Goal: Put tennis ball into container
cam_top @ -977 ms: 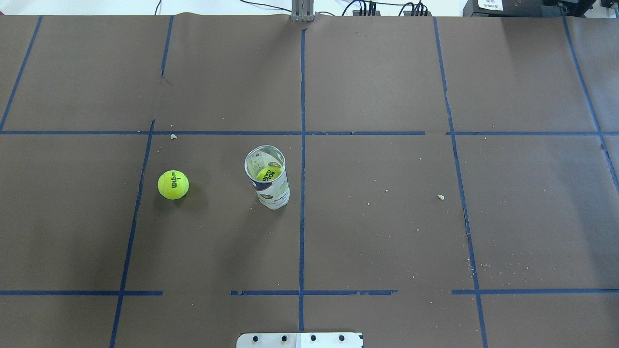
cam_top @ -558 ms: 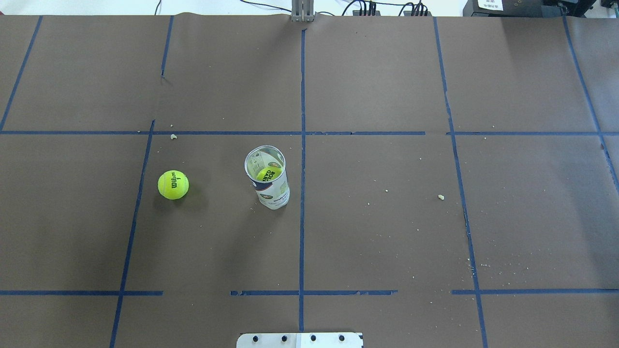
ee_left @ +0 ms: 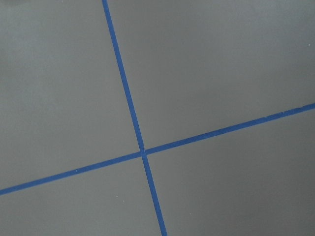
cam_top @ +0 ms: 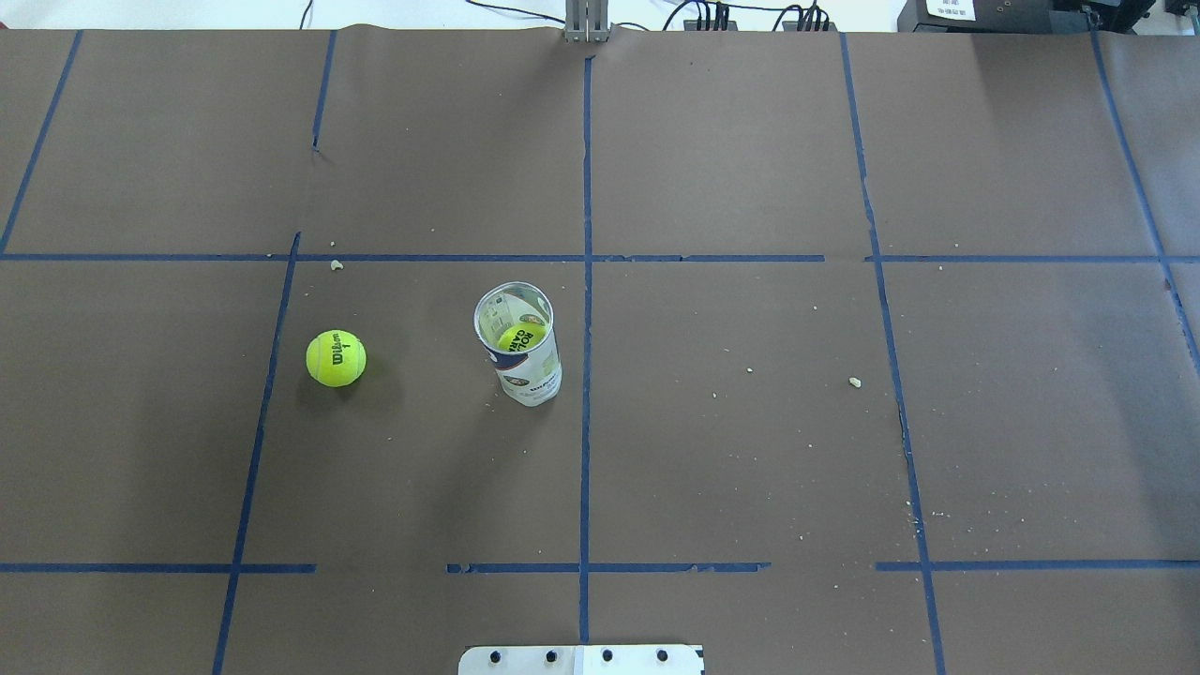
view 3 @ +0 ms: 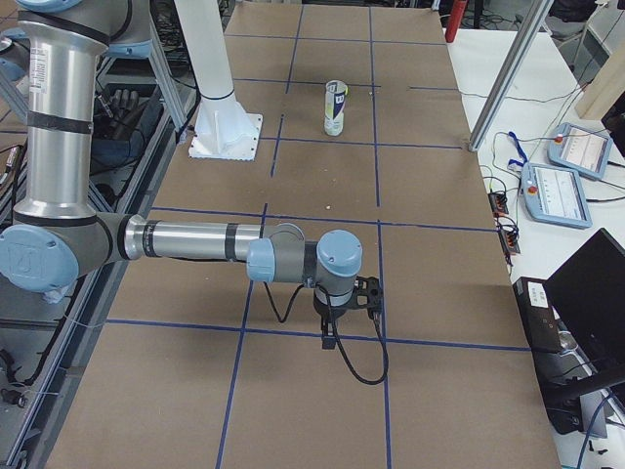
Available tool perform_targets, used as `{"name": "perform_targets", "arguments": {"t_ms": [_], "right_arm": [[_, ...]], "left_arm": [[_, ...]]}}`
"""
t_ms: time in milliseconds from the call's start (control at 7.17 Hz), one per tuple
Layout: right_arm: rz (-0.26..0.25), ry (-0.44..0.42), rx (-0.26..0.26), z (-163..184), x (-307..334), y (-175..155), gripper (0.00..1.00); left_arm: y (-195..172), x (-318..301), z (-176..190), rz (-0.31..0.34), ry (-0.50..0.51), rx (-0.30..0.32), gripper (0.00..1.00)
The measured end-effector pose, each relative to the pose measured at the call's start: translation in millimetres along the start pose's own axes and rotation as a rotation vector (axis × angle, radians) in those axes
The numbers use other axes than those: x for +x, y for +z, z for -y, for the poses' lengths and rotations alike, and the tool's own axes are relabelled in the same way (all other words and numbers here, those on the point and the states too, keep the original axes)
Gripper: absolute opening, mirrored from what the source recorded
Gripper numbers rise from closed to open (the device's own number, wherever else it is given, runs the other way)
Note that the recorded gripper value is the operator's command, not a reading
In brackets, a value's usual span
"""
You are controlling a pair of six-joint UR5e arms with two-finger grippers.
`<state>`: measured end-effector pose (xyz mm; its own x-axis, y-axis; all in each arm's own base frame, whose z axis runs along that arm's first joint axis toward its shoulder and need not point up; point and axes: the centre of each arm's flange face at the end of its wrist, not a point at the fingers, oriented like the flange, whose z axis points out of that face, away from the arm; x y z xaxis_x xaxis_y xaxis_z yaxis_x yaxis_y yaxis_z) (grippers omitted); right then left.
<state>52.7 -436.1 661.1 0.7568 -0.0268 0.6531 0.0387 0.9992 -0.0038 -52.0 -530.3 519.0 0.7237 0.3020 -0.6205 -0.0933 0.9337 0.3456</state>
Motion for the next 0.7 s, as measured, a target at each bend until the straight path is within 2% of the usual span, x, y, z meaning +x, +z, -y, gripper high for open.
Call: {"name": "perform_targets", "arguments": {"t_ms": [279,698], "right_arm": [[0.000,0.000,0.000,0,0,0,1.00],[0.000,0.000,0.000,0,0,0,1.00]], "left_arm": [[6,29,14,-0.013,0.028,0.013,1.00],[28,141,52,-0.077,-0.098,-0.009,1.00]]}}
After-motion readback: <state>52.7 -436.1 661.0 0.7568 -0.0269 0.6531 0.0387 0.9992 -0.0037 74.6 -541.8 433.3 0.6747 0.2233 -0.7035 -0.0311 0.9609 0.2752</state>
